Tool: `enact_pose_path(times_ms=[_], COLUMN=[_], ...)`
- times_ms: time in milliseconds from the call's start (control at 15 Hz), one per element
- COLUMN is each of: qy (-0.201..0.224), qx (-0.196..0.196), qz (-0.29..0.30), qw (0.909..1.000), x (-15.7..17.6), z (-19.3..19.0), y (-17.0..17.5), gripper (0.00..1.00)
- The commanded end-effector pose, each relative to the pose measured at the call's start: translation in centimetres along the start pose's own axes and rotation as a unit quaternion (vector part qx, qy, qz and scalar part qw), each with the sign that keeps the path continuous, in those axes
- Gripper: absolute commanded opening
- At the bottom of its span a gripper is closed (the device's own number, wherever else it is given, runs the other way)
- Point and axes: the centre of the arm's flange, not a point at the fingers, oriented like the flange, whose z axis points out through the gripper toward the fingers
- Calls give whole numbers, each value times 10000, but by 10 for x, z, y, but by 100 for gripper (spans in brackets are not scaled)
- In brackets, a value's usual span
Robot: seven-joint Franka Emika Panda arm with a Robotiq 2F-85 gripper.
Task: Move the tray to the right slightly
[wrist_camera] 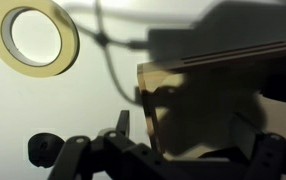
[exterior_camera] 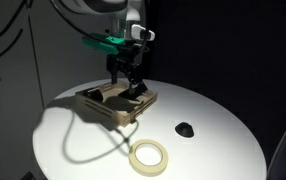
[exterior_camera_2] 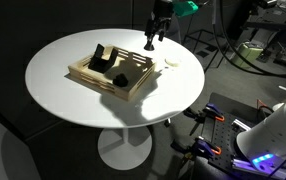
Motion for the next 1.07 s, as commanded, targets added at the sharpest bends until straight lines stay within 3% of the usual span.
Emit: enact_pose_path(times_ms=[0, 400, 1000], qy=[4, -67, -395], qx=[22, 27, 157], qz=[-326, -1023, -1285], qw=[9995, 9947, 9908], x=[37, 62, 63], z=[-1, 27, 80], y=[17, 40, 62], gripper=[100, 100, 100])
